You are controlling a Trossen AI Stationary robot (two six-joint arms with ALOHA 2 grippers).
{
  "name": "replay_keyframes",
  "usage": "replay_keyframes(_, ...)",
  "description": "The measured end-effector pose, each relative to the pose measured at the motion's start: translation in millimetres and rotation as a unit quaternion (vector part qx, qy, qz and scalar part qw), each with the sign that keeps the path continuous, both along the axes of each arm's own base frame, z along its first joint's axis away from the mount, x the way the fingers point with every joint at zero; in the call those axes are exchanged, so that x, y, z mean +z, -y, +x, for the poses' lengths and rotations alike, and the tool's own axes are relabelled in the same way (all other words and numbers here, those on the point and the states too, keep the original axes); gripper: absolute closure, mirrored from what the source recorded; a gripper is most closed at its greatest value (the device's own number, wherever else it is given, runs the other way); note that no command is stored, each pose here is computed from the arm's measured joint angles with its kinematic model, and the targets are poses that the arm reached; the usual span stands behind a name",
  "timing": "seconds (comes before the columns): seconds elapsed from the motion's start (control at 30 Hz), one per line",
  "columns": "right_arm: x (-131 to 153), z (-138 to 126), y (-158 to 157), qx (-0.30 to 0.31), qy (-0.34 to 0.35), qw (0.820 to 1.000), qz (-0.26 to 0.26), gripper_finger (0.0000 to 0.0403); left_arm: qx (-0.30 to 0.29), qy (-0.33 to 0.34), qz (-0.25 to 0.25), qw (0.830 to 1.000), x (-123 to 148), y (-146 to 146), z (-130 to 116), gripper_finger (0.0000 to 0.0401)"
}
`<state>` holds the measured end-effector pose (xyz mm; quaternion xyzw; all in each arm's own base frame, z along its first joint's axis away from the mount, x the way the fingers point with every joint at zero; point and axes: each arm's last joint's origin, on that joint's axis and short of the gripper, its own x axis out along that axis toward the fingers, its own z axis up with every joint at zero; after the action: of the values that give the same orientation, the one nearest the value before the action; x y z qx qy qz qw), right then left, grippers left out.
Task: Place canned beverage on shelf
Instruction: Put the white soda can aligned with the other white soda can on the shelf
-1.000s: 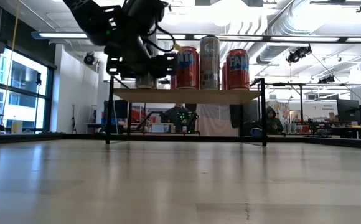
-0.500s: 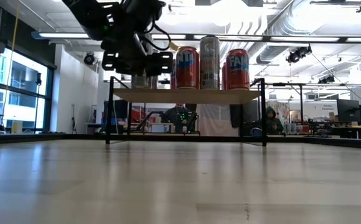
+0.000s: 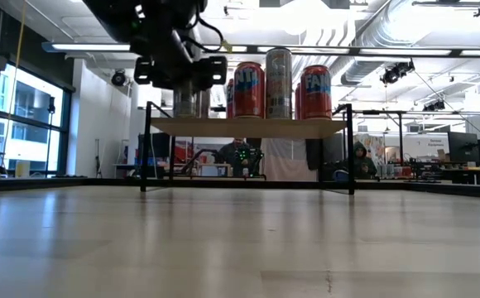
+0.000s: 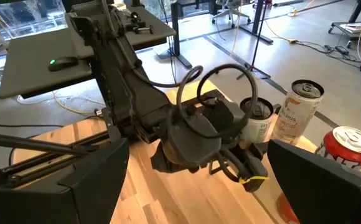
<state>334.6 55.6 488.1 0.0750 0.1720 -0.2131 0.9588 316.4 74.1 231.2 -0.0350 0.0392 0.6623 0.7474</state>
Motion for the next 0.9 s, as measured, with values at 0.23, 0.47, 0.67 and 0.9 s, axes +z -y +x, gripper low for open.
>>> replay_keyframes(0.23, 0.4, 0.2, 0.0, 0.0, 0.003, 1.0, 0.001, 0.0034, -0.021, 0.025, -0.004, 0.999, 14.4, 1.0, -5.1, 0.0134)
replay_keyframes(0.47, 0.9, 0.4, -0.1, 0.0, 0.005, 1.0, 0.001, 0.0034, -0.025, 0.044, -0.001, 0.999, 24.3, 1.7, -9.0, 0.0134)
replay_keyframes(0.67, 0.9, 0.4, -0.1, 0.0, 0.006, 1.0, 0.001, 0.0034, -0.037, 0.06, 0.011, 0.997, 33.3, -2.5, -7.8, 0.0135)
replay_keyframes(0.9, 0.9, 0.2, -1.8, 0.002, 0.006, 1.0, 0.003, 0.0034, -0.039, 0.046, 0.028, 0.998, 44.2, -8.0, -6.1, 0.0135)
